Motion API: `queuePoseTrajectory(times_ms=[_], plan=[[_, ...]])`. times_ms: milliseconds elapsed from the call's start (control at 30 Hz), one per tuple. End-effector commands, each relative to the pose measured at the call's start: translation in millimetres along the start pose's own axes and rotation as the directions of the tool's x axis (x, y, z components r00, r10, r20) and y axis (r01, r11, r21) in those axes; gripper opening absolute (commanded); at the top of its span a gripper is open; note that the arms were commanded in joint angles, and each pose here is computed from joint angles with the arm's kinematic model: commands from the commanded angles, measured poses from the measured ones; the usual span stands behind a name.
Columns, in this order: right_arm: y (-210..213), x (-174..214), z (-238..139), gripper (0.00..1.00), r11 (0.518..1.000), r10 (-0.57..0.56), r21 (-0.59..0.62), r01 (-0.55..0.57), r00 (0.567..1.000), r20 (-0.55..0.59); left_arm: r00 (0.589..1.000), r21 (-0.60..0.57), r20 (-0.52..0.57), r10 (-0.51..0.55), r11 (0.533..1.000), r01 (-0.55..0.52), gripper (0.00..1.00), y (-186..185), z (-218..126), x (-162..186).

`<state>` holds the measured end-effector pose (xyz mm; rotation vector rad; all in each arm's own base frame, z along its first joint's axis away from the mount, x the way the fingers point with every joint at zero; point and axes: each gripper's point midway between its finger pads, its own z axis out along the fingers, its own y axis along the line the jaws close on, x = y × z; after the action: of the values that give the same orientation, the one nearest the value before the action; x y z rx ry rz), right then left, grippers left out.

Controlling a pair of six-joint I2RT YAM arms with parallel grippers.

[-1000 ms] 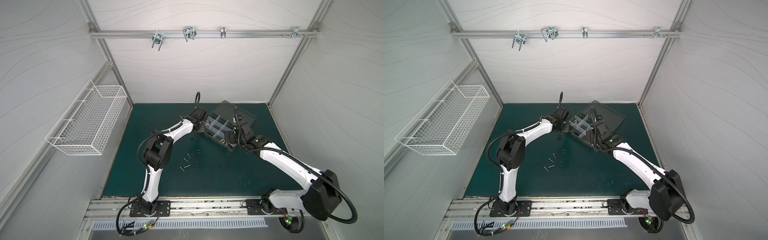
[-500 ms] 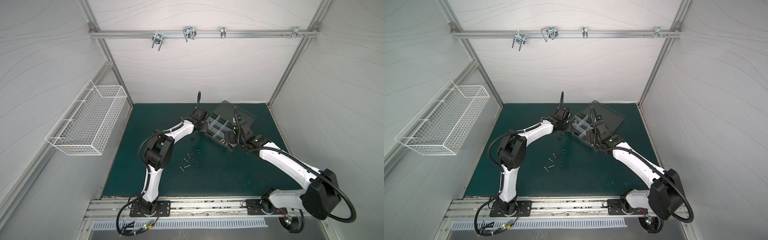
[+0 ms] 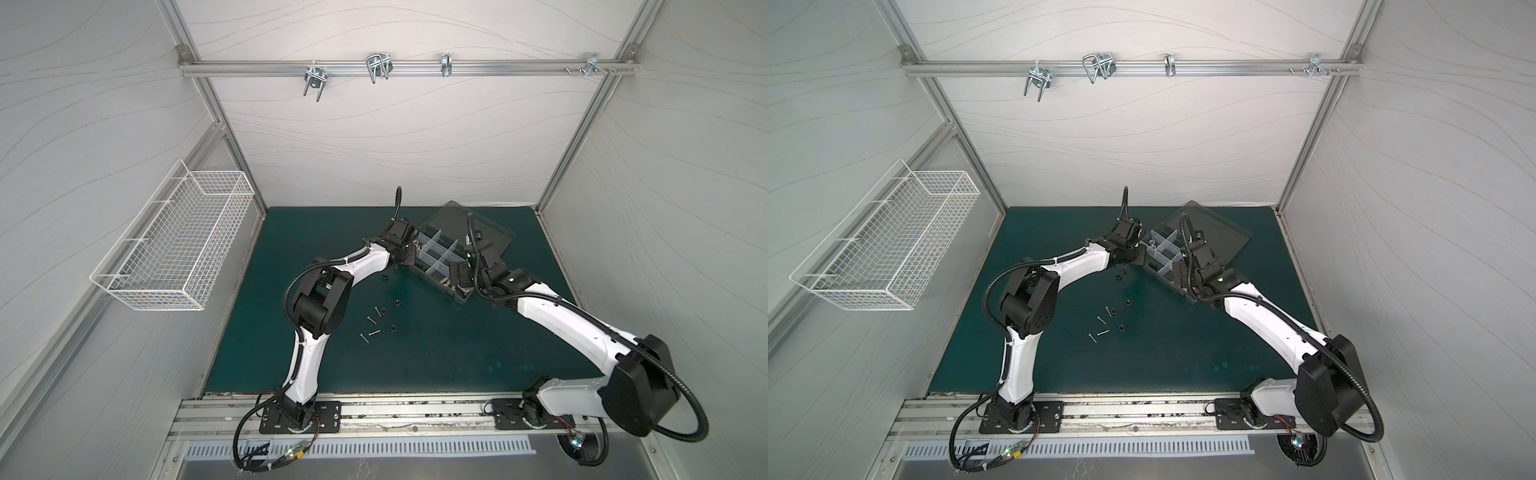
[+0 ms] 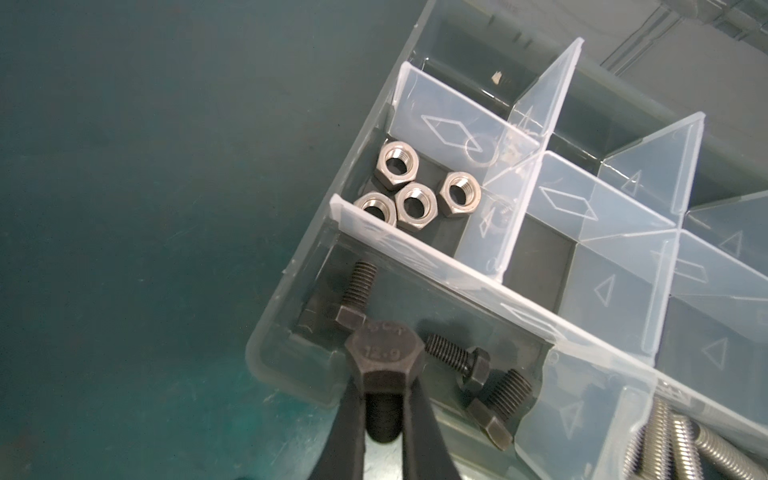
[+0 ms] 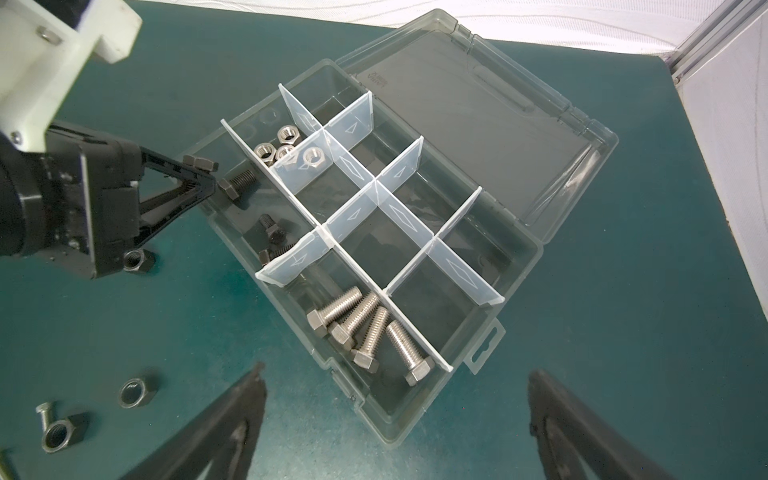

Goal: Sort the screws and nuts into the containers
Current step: 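Carry the black bolt with the left gripper over the black bolt compartment, then open the left gripper to drop the black bolt into the compartment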

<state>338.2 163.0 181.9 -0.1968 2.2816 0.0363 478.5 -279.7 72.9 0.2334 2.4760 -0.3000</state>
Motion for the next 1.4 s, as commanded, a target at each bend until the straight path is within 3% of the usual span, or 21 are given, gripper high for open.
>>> queuePoseTrajectory(times_ms=[0, 267, 967, 1267, 1367], plan=[[-1.1, -5.6, 2.2, 0.99, 1.0, 0.0, 0.006, 0.0, 1.0, 0.015, 1.0, -0.007, 0.018, -0.006, 1.0, 0.006, 0.0, -0.8, 11.8, 1.8], [-0.7, -5.4, 3.8, 0.99, 1.0, 0.0, 0.001, 0.0, 1.0, 0.013, 0.999, -0.026, 0.043, 0.034, 0.999, -0.033, 0.0, -4.6, 1.6, -4.5], [-2.4, -3.3, 6.3, 0.99, 1.0, 0.0, 0.006, 0.0, 1.0, 0.005, 0.998, -0.015, 0.016, 0.062, 0.998, -0.062, 0.0, -15.1, 38.3, 12.3], [-1.1, -2.3, 8.9, 0.99, 1.0, 0.002, -0.002, -0.002, 1.0, 0.0, 0.994, -0.021, 0.038, 0.1, 0.995, -0.1, 0.0, -17.8, 34.3, -2.9], [-0.8, -2.7, 8.4, 0.99, 1.0, 0.001, -0.006, -0.001, 1.0, 0.001, 0.993, -0.03, 0.035, 0.116, 0.993, -0.115, 0.07, -16.7, 30.6, -4.1]])
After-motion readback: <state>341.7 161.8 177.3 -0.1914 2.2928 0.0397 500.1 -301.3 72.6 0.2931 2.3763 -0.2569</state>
